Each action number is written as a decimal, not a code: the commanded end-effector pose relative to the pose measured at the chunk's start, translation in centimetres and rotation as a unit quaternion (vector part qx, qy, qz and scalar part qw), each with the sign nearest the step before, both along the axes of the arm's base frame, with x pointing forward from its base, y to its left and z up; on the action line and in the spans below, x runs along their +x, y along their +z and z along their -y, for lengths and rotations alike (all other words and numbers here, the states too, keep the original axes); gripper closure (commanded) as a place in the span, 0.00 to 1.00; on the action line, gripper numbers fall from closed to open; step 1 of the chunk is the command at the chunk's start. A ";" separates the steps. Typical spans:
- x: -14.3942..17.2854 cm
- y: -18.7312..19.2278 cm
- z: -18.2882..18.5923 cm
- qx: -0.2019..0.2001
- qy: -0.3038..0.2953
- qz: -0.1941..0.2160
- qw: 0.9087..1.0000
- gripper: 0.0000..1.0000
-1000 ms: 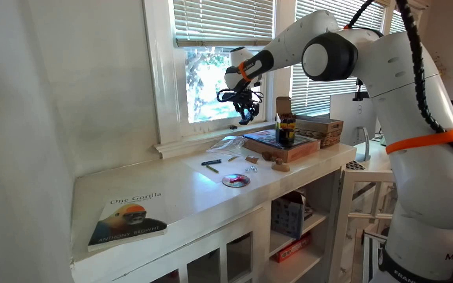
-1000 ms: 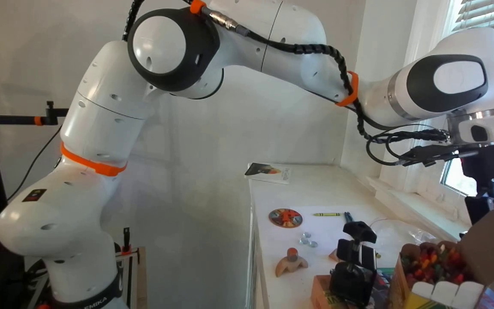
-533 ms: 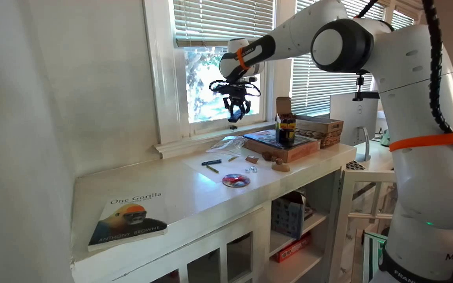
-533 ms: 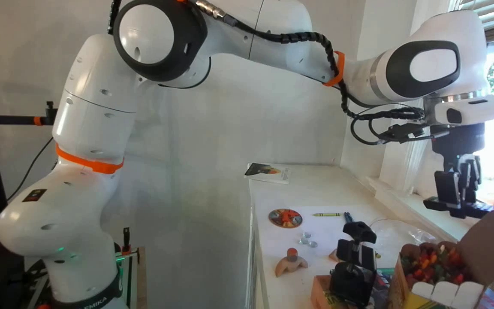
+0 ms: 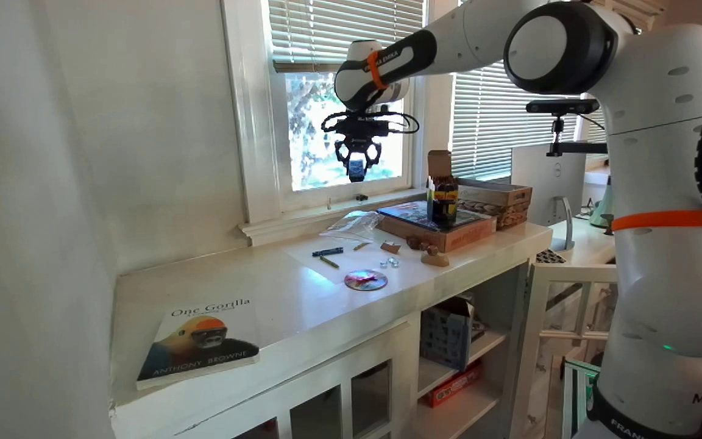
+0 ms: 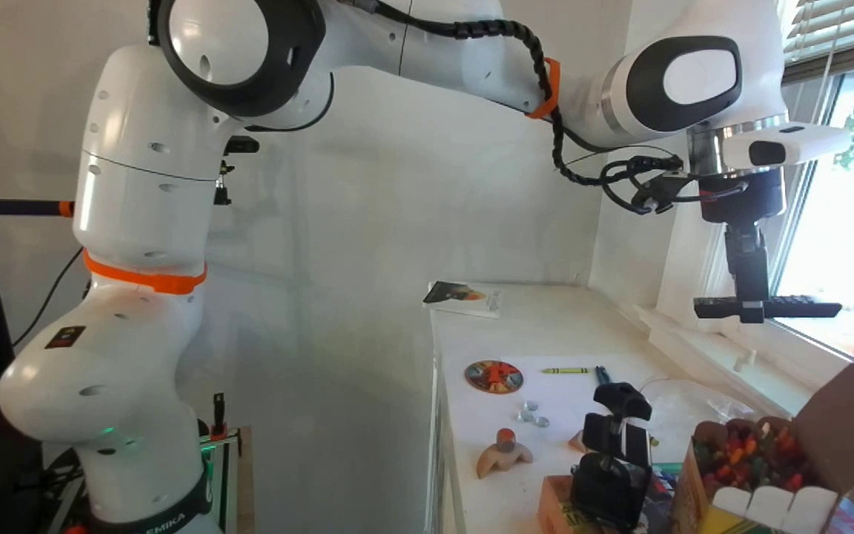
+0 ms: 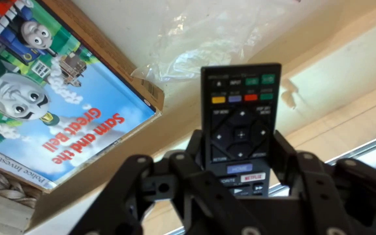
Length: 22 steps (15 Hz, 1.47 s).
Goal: Remove the remote from the window sill
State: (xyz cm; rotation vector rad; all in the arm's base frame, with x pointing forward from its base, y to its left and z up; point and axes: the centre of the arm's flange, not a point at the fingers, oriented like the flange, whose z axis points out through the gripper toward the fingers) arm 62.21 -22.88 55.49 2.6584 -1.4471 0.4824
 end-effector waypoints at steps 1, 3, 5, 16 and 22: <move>-0.1 0.3 -0.1 -0.001 0.005 0.002 1.000 0.48; 0.0 0.3 -0.1 -0.001 0.004 0.001 1.000 0.48; 0.0 0.0 0.1 -0.001 0.003 -0.001 1.000 0.48; 4.1 -5.4 -17.4 -0.062 0.283 -0.090 0.953 0.73; 5.2 -9.9 -22.8 -0.058 0.442 -0.112 0.888 0.73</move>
